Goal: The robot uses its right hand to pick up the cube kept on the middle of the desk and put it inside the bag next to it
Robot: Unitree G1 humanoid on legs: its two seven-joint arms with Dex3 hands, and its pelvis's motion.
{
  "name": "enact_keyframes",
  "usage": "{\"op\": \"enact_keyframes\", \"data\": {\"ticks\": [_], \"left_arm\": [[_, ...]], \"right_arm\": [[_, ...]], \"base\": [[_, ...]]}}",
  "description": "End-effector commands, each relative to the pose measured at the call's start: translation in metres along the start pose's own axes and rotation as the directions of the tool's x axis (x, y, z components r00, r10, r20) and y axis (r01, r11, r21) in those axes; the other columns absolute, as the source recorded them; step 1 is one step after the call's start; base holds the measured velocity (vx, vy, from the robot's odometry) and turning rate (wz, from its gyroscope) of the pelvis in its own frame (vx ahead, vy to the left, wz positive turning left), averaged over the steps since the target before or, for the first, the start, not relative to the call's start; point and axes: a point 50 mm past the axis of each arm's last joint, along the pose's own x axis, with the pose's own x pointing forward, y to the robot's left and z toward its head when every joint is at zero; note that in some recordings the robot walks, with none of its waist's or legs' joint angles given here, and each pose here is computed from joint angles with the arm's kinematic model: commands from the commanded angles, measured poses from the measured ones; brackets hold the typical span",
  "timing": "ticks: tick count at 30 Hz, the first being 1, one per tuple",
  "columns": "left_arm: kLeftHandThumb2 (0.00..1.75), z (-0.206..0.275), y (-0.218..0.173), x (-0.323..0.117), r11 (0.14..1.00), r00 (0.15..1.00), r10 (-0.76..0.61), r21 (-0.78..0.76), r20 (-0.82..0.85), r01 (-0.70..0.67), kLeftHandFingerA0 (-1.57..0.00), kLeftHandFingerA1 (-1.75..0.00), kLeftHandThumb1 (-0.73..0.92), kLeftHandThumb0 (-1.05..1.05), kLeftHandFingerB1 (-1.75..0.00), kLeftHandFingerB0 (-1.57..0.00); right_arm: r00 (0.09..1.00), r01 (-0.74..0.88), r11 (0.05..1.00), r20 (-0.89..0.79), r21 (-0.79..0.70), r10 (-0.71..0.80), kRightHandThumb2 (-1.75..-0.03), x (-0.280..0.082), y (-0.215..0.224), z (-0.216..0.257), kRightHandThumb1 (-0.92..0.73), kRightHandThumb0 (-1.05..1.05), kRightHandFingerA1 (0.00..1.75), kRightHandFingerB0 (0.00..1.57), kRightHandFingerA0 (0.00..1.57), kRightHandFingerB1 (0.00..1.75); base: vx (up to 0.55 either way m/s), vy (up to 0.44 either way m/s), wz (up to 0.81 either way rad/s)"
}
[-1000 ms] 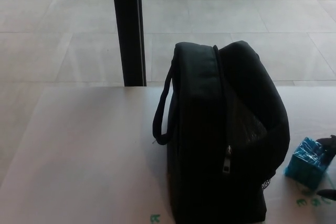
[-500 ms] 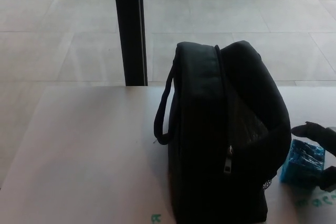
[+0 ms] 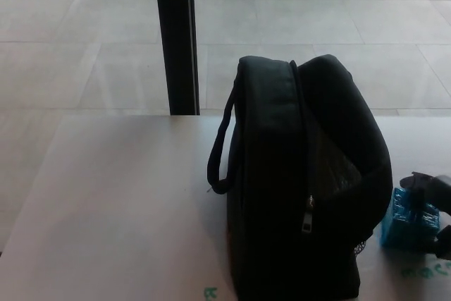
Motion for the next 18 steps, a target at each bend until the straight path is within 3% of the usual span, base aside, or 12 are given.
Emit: {"op": "enact_keyframes", "data": {"ticks": [1,4,5,6,7,8,10,11,12,13,14,18], "left_arm": [[0.62,0.004,-0.005,0.004,0.999,0.999,-0.034,0.023,-0.003,0.034,-0.22,-0.52,0.78,-0.67,-0.39,-0.13],[0.62,0.004,-0.005,0.004,0.999,0.999,-0.041,0.033,-0.002,0.041,-0.22,-0.53,0.78,-0.67,-0.39,-0.13],[0.62,0.002,-0.005,0.003,0.999,0.999,-0.044,0.032,-0.005,0.044,-0.22,-0.52,0.79,-0.66,-0.39,-0.13],[0.62,0.002,-0.006,0.004,0.999,0.999,-0.044,0.028,-0.006,0.044,-0.21,-0.52,0.79,-0.65,-0.38,-0.12],[0.62,0.003,-0.007,0.005,0.999,0.999,-0.042,0.024,-0.006,0.042,-0.21,-0.52,0.79,-0.65,-0.38,-0.12],[0.63,0.003,-0.007,0.005,0.999,0.999,-0.042,0.023,-0.003,0.042,-0.22,-0.52,0.8,-0.64,-0.38,-0.12],[0.62,0.005,-0.008,0.005,0.999,0.999,-0.049,0.022,-0.001,0.049,-0.21,-0.52,0.79,-0.65,-0.38,-0.11],[0.62,0.005,-0.007,0.005,0.998,0.999,-0.051,0.022,0.0,0.051,-0.21,-0.51,0.78,-0.68,-0.38,-0.11],[0.88,0.005,-0.007,0.005,0.999,0.999,-0.05,0.02,0.001,0.05,-0.16,-0.54,0.62,-0.7,-0.46,-0.09],[0.88,0.005,-0.007,0.005,0.999,0.999,-0.049,0.019,0.002,0.049,-0.16,-0.54,0.62,-0.7,-0.46,-0.09],[0.88,0.005,-0.006,0.005,0.999,0.999,-0.046,0.022,-0.001,0.046,-0.16,-0.54,0.64,-0.69,-0.47,-0.1],[0.91,0.003,-0.005,0.004,0.998,0.999,-0.041,0.038,-0.008,0.041,-0.18,-0.56,0.63,-0.69,-0.47,-0.1]], "right_arm": [[0.958,-0.239,0.96,-0.198,-0.143,0.209,-0.56,-0.005,0.007,-0.016,-0.54,-0.38,0.69,0.0,0.03,0.22],[0.96,-0.237,0.967,-0.176,-0.095,0.218,-0.75,-0.004,0.014,-0.014,-0.46,-0.39,0.58,0.0,0.04,0.19],[0.964,-0.229,0.968,-0.161,-0.105,0.21,-0.57,-0.005,0.017,-0.013,-0.58,-0.37,0.59,0.0,0.08,0.24],[0.972,-0.208,0.97,-0.137,-0.123,0.191,-0.58,-0.005,0.02,-0.01,-0.61,-0.36,0.93,0.01,0.39,0.32],[0.98,-0.181,0.973,-0.108,-0.14,0.167,-0.58,-0.004,0.021,-0.007,-0.61,-0.36,0.93,0.01,0.39,0.32],[0.99,-0.134,0.978,-0.058,-0.159,0.126,-0.6,-0.004,0.023,-0.002,-0.68,-0.33,1.14,0.13,0.64,0.32],[0.992,-0.121,0.978,-0.047,-0.169,0.115,-0.62,-0.005,0.024,0.0,-0.73,-0.33,1.24,0.19,0.68,0.34],[0.996,-0.094,0.969,-0.016,-0.226,0.093,-0.67,-0.005,0.024,0.004,-0.8,-0.31,1.42,0.42,0.59,0.4],[0.997,-0.076,0.964,0.005,-0.255,0.08,-0.66,-0.005,0.024,0.006,-0.82,-0.29,1.37,0.56,0.62,0.41],[0.997,-0.072,0.964,0.008,-0.257,0.077,-0.66,-0.005,0.024,0.007,-0.82,-0.29,1.37,0.56,0.62,0.41],[0.998,-0.041,0.957,0.035,-0.286,0.053,-0.62,-0.005,0.024,0.007,-0.59,-0.36,1.55,0.89,0.75,0.62],[0.992,0.078,0.952,0.118,-0.296,-0.044,-0.66,-0.008,0.027,0.005,-0.63,-0.3,1.53,0.75,0.82,0.6]], "base": [[0.0,0.0,0.0],[0.0,0.0,0.0],[0.0,0.0,0.0],[0.0,0.0,0.0],[0.0,0.0,0.0],[0.0,0.0,0.0],[0.0,0.0,0.0],[0.0,0.0,0.0],[0.0,0.0,0.0],[0.0,0.0,0.0],[0.0,0.0,0.0],[0.0,0.0,0.0]]}}
